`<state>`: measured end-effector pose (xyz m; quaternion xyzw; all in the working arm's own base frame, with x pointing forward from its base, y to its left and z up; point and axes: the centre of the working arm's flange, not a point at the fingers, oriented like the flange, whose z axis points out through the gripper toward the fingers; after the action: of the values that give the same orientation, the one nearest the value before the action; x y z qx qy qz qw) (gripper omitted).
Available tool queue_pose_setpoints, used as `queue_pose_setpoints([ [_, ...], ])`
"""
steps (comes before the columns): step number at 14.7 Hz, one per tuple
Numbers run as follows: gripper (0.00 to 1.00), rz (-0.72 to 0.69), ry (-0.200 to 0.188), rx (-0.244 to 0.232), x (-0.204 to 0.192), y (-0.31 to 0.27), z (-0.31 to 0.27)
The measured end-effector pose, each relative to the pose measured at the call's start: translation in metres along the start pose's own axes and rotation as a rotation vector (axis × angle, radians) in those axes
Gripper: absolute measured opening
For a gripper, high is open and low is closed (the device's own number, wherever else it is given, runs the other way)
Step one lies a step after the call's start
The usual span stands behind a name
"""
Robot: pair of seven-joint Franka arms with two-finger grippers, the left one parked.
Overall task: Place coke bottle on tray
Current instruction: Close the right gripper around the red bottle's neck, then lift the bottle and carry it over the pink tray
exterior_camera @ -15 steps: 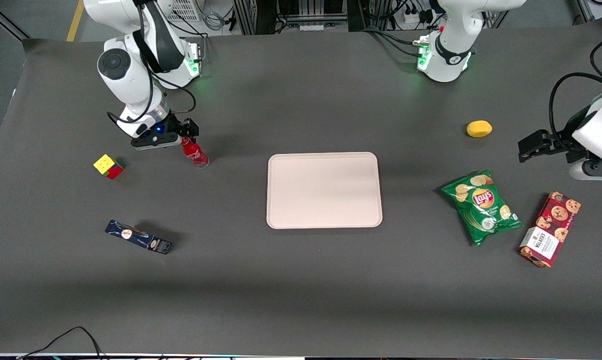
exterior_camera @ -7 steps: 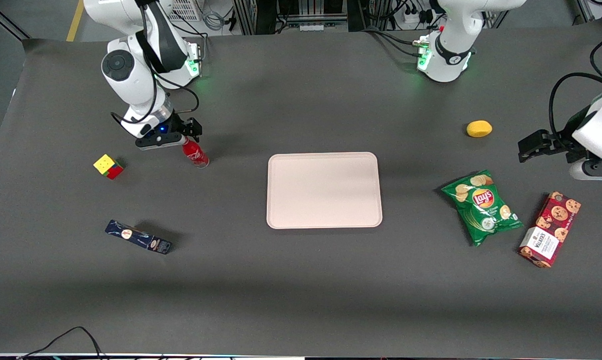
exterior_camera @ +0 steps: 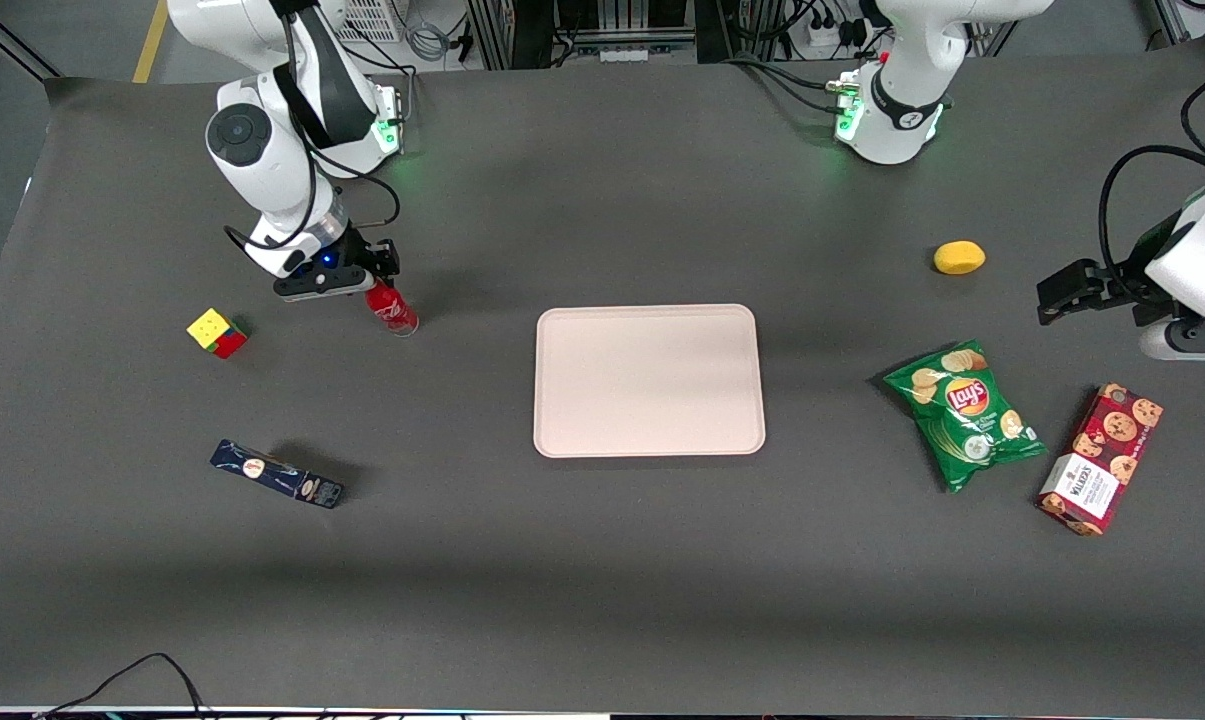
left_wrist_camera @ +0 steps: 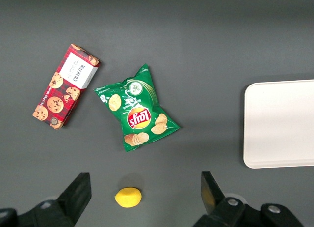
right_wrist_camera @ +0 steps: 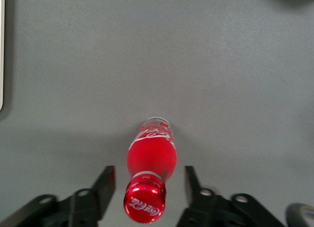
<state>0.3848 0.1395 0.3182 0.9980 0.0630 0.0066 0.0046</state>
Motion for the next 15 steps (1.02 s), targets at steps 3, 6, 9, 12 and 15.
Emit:
queue_pose_setpoints([
  [3,0.50,0.000,0.000,0.000,0.000,0.000,0.000],
  [6,0.35,-0.001,0.001,0.000,0.000,-0.001,0.000],
  [9,0.32,-0.003,0.000,0.000,0.000,-0.001,-0.001],
  [12,0.32,0.002,-0.038,0.004,0.004,-0.005,-0.008],
  [15,0.32,0.001,-0.058,0.017,0.025,-0.014,-0.047],
])
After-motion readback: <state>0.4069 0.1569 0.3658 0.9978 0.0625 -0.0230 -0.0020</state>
